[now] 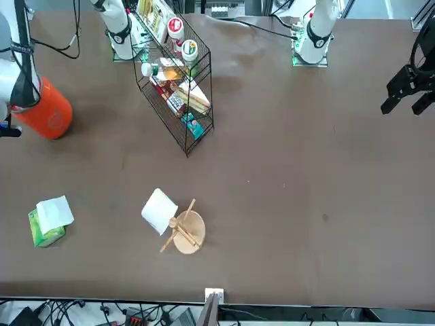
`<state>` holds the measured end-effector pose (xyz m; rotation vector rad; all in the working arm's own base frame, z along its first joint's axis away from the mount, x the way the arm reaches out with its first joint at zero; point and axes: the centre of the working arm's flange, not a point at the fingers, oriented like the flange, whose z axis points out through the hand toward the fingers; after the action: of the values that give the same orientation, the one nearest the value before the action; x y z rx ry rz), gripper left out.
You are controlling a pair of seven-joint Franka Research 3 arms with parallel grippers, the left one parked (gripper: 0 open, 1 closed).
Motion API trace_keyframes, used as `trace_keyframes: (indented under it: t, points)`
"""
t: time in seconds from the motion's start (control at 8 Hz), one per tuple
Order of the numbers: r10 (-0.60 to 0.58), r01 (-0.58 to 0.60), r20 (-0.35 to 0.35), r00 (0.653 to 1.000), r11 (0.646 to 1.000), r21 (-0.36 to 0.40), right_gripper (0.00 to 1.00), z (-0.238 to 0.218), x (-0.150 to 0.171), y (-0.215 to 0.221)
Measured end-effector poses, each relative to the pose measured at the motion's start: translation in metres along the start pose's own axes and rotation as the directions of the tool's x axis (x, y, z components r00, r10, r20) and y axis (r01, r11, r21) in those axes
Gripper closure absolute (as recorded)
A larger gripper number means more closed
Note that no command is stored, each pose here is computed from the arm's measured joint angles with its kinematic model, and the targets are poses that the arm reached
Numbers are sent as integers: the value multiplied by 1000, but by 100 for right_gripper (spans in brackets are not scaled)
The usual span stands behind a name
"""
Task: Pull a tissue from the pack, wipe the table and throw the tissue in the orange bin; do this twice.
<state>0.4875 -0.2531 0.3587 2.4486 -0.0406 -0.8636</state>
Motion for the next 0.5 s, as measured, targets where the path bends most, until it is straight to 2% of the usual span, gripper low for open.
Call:
trace_keyframes:
  t: [0.5]
  points:
    - [-11, 11, -11, 1000, 1000, -8, 4, -9, 0, -6]
